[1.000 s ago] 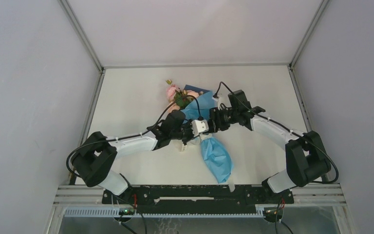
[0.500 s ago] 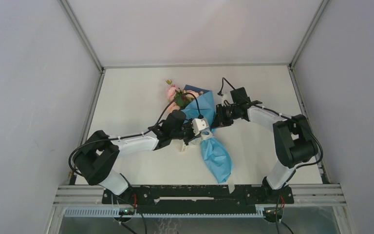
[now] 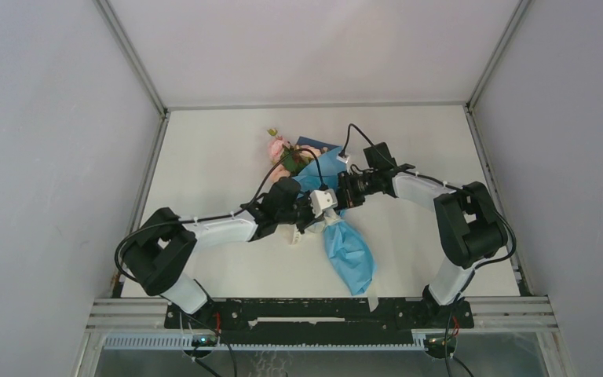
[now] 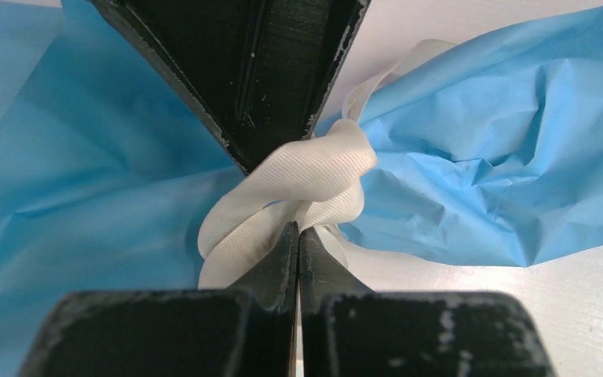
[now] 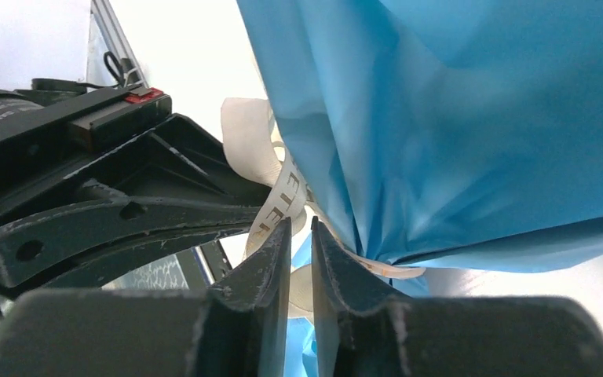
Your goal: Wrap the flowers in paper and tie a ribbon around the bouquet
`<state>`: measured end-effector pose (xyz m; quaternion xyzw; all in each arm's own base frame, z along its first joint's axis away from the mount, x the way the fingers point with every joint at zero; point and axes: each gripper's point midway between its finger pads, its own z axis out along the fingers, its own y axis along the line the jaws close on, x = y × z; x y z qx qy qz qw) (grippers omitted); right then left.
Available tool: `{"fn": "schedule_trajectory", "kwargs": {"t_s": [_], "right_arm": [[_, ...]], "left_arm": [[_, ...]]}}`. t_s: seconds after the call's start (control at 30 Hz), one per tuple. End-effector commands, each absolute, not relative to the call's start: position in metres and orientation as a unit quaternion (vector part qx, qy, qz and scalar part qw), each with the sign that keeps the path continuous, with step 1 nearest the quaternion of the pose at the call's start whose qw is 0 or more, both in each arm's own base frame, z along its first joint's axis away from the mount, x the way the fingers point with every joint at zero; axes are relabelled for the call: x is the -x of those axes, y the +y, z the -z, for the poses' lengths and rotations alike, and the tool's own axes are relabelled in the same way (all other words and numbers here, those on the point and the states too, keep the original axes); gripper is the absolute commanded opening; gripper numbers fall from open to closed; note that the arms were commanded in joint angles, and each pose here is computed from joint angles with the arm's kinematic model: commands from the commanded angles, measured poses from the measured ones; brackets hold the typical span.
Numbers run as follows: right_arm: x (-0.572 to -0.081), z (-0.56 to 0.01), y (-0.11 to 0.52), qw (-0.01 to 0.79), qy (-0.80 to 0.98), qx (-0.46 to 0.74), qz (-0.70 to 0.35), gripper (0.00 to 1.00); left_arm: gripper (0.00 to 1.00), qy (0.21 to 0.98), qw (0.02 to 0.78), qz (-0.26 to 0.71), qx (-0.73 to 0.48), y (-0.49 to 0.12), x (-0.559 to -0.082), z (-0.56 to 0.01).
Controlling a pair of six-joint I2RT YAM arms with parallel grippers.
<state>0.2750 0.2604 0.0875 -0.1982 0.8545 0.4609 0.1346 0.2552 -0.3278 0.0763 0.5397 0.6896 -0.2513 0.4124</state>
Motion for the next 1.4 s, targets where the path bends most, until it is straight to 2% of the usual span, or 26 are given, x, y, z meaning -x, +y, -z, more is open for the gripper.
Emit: {"fn": "schedule_trajectory", "kwargs": {"t_s": [0.0, 0.27, 0.97, 1.1, 1.23, 1.37], "right_arm": [[-0.276, -0.101, 0.270, 0.148, 0.824, 0.224, -0.499, 0.25], [-0.275, -0.098, 0.273, 0.143, 0.822, 0.235, -0.498, 0.35], [-0.296, -0.078, 0.261, 0.168, 0.874, 0.239, -0.388, 0.29], [-0.299, -0.084, 0.257, 0.172, 0.876, 0.237, -0.384, 0.34], [-0.304, -0.104, 0.254, 0.190, 0.867, 0.227, -0.402, 0.47], [-0.309, -0.110, 0.250, 0.201, 0.871, 0.221, -0.390, 0.49]], "left_arm": [[0.00, 0.677, 0.451, 0.256, -0.522, -0.337, -0.272, -0.099], [0.00, 0.682, 0.455, 0.257, -0.512, -0.338, -0.281, -0.097], [0.00, 0.701, 0.442, 0.266, -0.493, -0.334, -0.282, -0.086], [0.00, 0.703, 0.438, 0.267, -0.492, -0.333, -0.281, -0.085], [0.00, 0.703, 0.439, 0.267, -0.491, -0.334, -0.282, -0.085], [0.00, 0.702, 0.443, 0.269, -0.489, -0.336, -0.284, -0.087]]}}
